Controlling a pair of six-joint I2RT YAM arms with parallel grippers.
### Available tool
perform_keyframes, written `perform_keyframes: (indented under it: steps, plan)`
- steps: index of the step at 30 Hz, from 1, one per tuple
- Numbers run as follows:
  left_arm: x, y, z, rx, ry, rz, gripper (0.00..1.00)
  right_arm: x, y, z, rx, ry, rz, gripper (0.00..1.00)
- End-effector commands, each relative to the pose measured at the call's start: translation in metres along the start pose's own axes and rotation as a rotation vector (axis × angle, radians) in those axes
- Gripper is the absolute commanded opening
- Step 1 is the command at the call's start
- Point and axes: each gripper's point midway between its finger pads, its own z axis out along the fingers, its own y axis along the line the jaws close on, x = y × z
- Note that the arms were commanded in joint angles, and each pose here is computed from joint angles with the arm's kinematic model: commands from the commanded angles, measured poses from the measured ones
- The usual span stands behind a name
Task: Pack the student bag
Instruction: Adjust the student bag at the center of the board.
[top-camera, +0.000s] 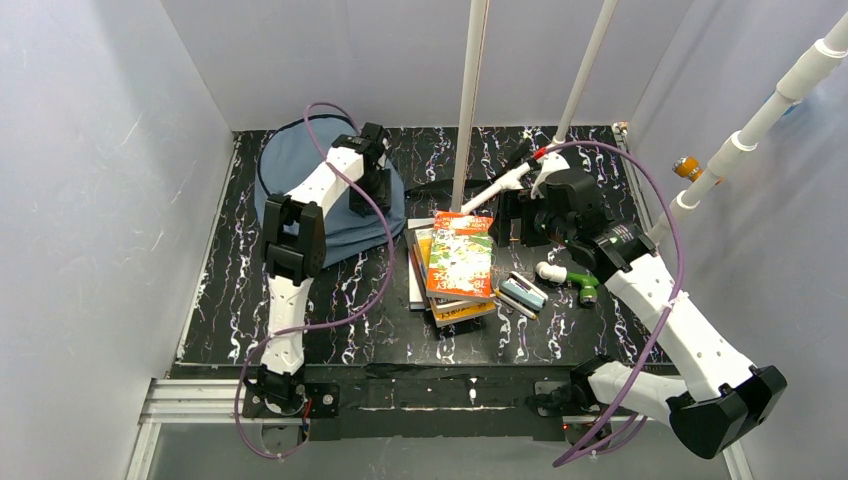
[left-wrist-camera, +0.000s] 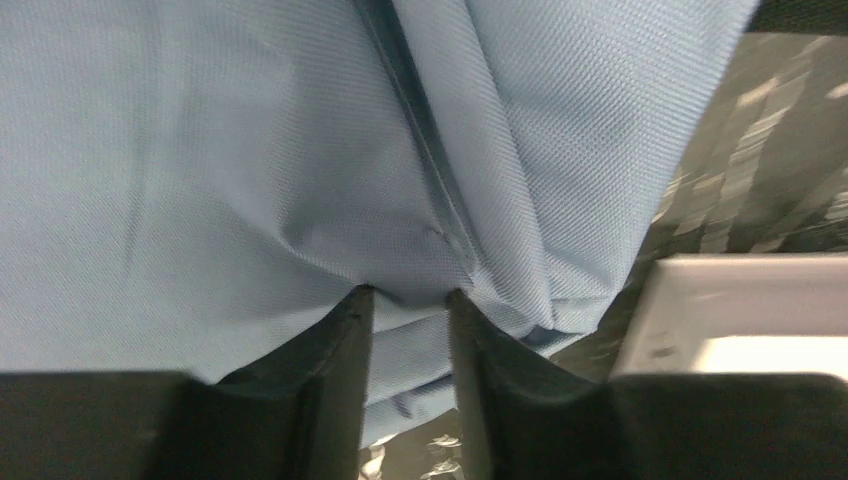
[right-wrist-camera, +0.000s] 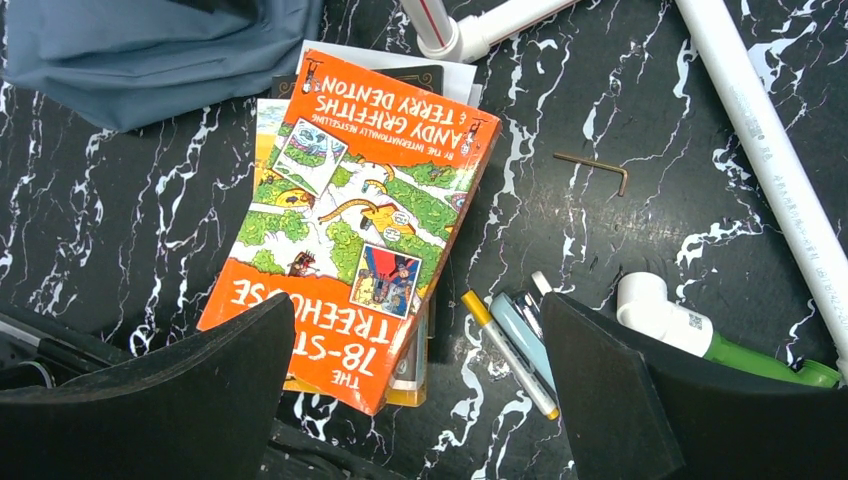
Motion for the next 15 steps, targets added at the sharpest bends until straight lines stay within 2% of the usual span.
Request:
perform_keyframes:
  steps: [1, 3, 4, 8, 13, 14, 15]
  plan:
    - [0.058, 0.07, -0.029, -0.27, 0.109, 0.104, 0.19, 0.0, 0.005, 0.006, -0.029, -0.008, -0.002, 1.0]
    - [0.078, 0.089, -0.045, -0.335, 0.126, 0.125, 0.06, 0.002, 0.008, 0.013, -0.045, 0.004, -0.015, 1.0]
    - [0.088, 0.099, -0.054, -0.367, 0.136, 0.133, 0.02, 0.003, 0.011, 0.016, -0.059, 0.013, -0.025, 1.0]
    - [0.13, 0.136, -0.097, -0.464, 0.131, 0.119, 0.0, 0.007, 0.03, 0.026, -0.151, 0.06, -0.103, 1.0]
    - [0.182, 0.141, -0.145, -0.347, 0.014, -0.052, 0.0, 0.02, 0.05, 0.035, -0.191, 0.108, -0.19, 1.0]
    - [0.189, 0.141, -0.151, -0.321, -0.012, -0.077, 0.07, 0.022, 0.054, 0.037, -0.197, 0.114, -0.202, 1.0]
    - [0.194, 0.14, -0.156, -0.297, -0.047, -0.101, 0.2, 0.023, 0.059, 0.037, -0.206, 0.115, -0.212, 1.0]
